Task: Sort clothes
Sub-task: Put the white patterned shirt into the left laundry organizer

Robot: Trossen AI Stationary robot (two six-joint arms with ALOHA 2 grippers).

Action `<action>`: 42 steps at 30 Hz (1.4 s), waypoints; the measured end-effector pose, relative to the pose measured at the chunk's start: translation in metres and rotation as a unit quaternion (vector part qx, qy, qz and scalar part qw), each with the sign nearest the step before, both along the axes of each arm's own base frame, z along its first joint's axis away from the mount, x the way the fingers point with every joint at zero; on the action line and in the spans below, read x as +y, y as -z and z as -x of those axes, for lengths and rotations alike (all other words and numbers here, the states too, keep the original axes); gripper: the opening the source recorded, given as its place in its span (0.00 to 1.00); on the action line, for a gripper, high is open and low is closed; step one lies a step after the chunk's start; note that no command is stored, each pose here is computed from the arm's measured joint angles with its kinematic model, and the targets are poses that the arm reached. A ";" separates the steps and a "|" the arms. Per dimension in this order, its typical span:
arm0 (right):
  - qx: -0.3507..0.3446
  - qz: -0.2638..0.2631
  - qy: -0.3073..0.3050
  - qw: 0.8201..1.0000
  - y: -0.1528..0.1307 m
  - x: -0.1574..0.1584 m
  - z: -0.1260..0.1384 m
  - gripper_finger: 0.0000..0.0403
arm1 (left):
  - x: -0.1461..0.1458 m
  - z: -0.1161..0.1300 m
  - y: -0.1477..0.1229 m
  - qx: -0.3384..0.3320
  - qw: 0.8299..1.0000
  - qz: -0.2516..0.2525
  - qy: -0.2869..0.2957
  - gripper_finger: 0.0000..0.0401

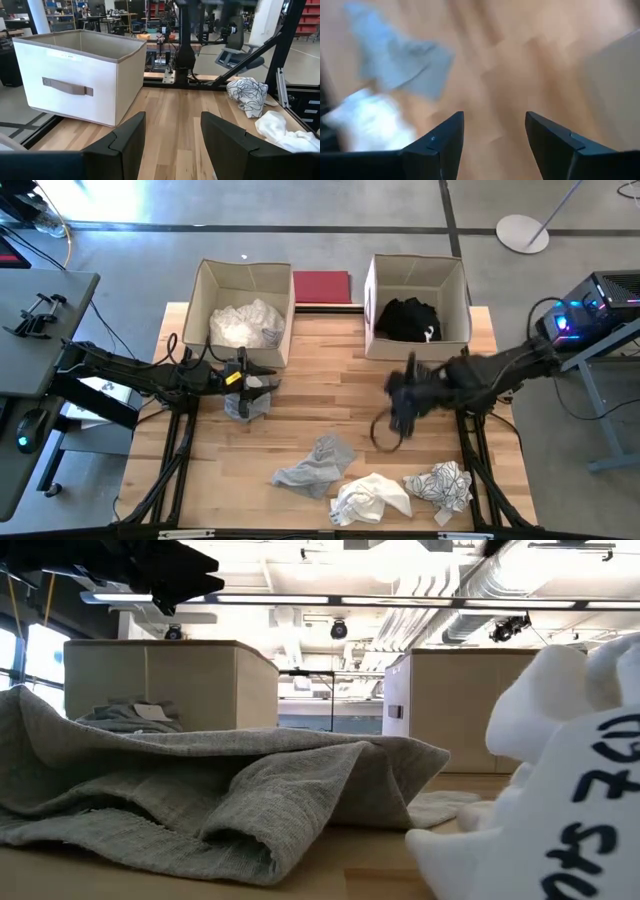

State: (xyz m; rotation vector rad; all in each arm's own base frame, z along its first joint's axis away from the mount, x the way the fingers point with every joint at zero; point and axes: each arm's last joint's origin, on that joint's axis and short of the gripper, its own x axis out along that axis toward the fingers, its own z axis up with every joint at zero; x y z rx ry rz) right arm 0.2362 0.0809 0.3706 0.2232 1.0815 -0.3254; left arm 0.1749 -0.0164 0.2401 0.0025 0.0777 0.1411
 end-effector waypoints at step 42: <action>0.224 -0.115 -0.031 0.967 0.209 0.092 0.003 0.04 | -0.007 -0.018 0.012 0.018 0.997 -0.026 0.070 0.44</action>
